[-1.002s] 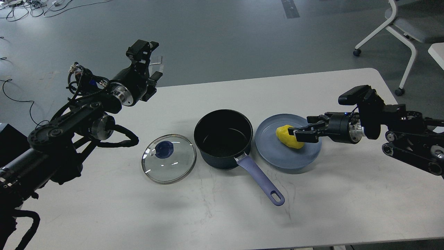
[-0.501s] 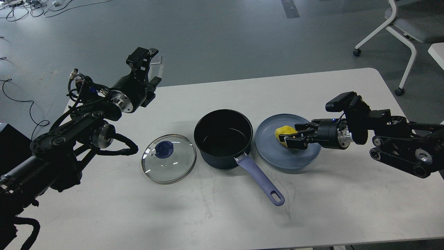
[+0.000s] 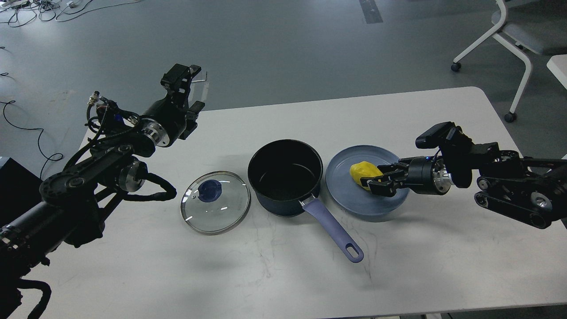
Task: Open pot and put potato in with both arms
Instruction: 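Lift the potato and carry it over the saucepan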
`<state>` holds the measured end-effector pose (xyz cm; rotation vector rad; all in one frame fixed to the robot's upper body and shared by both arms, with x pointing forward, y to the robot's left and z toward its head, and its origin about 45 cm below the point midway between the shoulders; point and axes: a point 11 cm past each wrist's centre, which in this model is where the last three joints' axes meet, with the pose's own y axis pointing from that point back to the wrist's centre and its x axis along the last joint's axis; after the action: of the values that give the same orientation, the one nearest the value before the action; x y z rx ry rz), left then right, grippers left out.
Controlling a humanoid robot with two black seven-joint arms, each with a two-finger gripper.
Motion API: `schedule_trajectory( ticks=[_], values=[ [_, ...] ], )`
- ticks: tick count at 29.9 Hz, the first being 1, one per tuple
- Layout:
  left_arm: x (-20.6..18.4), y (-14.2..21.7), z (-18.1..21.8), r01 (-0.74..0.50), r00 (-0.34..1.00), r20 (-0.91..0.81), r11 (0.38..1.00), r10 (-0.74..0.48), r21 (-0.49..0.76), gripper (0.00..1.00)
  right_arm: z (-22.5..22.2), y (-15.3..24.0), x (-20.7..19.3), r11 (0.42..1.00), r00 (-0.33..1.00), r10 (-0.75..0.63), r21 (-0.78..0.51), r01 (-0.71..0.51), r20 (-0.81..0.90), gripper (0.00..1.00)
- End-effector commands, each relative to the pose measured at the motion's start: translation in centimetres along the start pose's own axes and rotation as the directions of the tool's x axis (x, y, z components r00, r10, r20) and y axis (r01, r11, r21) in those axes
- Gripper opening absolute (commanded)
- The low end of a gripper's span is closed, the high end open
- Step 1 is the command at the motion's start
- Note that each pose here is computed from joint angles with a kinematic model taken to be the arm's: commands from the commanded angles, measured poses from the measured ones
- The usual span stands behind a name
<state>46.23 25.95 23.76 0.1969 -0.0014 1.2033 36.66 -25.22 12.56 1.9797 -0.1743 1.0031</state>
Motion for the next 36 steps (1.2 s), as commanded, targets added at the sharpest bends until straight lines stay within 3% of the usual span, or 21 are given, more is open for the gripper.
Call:
schedule_trajectory(
  ticks=[1, 6, 16, 20, 24, 29, 32, 33, 34, 35, 36],
  values=[
    [0.0, 0.1, -0.1, -0.002, 1.000, -0.001, 1.000, 0.002, -0.007, 0.98, -0.7, -0.6, 0.1, 0.999, 1.000, 0.003, 0.046, -0.003, 0.001, 0.43],
    [0.0, 0.1, 0.0, -0.003, 1.000, 0.000, 1.000, 0.003, -0.014, 0.98, -1.0, -0.5, 1.3, 0.997, 1.000, 0.024, 0.069, -0.023, -0.011, 0.39],
    [-0.3, -0.2, 0.3, 0.000, 1.000, -0.014, 1.000, 0.000, -0.018, 0.98, -1.9, 1.9, 13.2, 0.972, 0.950, 0.231, 0.084, -0.218, -0.208, 0.39],
    [-0.4, -0.3, 0.6, 0.002, 1.000, -0.025, 1.000, -0.002, -0.019, 0.98, -4.1, 0.5, 14.3, 0.967, 0.943, 0.241, 0.133, -0.215, -0.229, 0.39],
    [-0.2, -0.4, 0.6, -0.004, 0.998, -0.069, 1.000, 0.004, 0.008, 0.98, -8.4, -3.5, 13.1, 0.965, 0.942, 0.186, 0.233, -0.122, -0.278, 0.39],
    [0.2, -0.5, 1.3, -0.013, 0.990, -0.139, 1.000, 0.014, 0.008, 0.98, -9.6, -6.1, 11.9, 0.969, 0.945, 0.144, 0.233, -0.076, -0.293, 0.39],
    [0.1, -0.4, 1.0, 0.002, 0.989, -0.149, 1.000, 0.001, 0.020, 0.98, -10.4, -6.9, 10.8, 0.968, 0.946, 0.121, 0.248, -0.045, -0.301, 0.60],
    [0.1, -0.3, 0.8, 0.009, 0.986, -0.166, 1.000, -0.005, 0.023, 0.98, -10.2, -7.1, 10.1, 0.970, 0.947, 0.107, 0.243, -0.031, -0.304, 0.71],
    [0.2, -0.2, 0.7, 0.009, 0.984, -0.179, 1.000, -0.004, 0.027, 0.98, -10.2, -7.1, 9.9, 0.970, 0.947, 0.102, 0.242, -0.027, -0.305, 0.77],
    [0.5, -0.1, 0.8, 0.008, 0.977, -0.213, 0.999, -0.001, 0.032, 0.98, -10.2, -7.1, 9.9, 0.969, 0.946, 0.108, 0.244, -0.032, -0.305, 0.95],
    [0.6, -0.2, 1.0, 0.011, 0.969, -0.247, 0.999, 0.000, 0.043, 0.98, -10.1, -7.1, 10.0, 0.969, 0.947, 0.114, 0.244, -0.040, -0.299, 1.00]
  ],
)
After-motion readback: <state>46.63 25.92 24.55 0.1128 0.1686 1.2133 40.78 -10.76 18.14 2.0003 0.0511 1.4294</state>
